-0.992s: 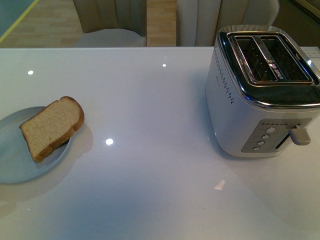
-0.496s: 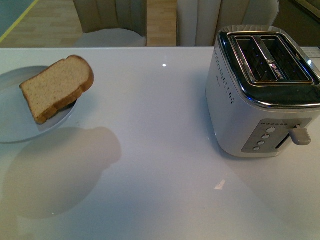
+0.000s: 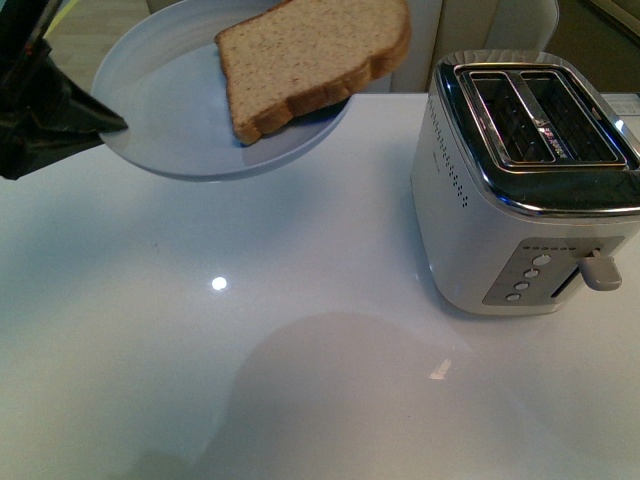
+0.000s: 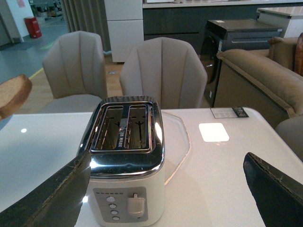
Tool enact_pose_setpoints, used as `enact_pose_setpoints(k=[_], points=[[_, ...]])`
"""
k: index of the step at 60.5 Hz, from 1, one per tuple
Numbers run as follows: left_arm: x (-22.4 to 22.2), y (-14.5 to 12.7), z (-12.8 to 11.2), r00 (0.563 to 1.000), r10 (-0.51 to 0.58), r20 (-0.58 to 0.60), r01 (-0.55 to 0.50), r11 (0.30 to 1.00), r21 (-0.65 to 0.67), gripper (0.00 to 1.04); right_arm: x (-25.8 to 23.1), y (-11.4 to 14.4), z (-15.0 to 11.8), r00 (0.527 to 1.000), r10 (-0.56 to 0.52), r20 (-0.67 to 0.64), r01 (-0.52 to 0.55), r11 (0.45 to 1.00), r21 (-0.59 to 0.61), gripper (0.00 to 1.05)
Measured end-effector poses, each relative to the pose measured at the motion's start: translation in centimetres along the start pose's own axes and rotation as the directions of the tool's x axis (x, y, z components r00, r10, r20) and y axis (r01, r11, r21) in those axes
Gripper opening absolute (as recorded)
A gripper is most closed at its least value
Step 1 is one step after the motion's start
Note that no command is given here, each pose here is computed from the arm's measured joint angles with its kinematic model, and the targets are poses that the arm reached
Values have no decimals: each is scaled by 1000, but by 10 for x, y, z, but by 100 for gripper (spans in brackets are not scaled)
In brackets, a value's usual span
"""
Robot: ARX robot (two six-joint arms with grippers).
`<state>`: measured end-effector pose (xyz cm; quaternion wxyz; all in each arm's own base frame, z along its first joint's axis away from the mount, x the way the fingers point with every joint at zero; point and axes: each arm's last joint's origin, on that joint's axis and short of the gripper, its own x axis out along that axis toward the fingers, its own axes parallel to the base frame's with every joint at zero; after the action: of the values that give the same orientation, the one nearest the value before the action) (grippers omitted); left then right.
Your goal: Left arm holds plate, right arm toasts bread
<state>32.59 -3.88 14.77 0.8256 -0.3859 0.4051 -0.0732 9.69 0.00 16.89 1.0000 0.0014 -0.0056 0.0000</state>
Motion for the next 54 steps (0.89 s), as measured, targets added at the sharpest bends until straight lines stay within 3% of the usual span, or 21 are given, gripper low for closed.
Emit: enact_pose_setpoints(k=[9,21,23,25,27,31,45,54], points=[[3,-25,-8,999,-41,-30,42,999,31,3,0,0,0,1000,0,0,0,1000,0,96],[5,-38,-16,997,-51,-55,54,997,49,3,0,0,0,1000,-1,-8,1,1000,10,96],[6,-39,-18,997,-48,-60,51,997,50,3,0,0,-1,992,2,-126,8,997,77,96],[6,-39,-19,997,-45,-63,48,998,50,3,1,-1,-2,948,4,-318,58,981,183,96],[6,-41,-21,997,-49,-66,53,997,54,3,2,-2,-5,906,13,-423,107,960,258,96],[6,-45,-23,996,-55,-75,60,996,60,3,4,-3,-10,880,26,-475,153,930,334,96],[6,-52,-30,994,-68,-91,74,995,71,3,28,-11,3,912,35,-409,145,904,401,96],[7,-55,-34,992,-71,-105,79,994,74,3,58,-9,20,930,112,-350,67,885,461,96]])
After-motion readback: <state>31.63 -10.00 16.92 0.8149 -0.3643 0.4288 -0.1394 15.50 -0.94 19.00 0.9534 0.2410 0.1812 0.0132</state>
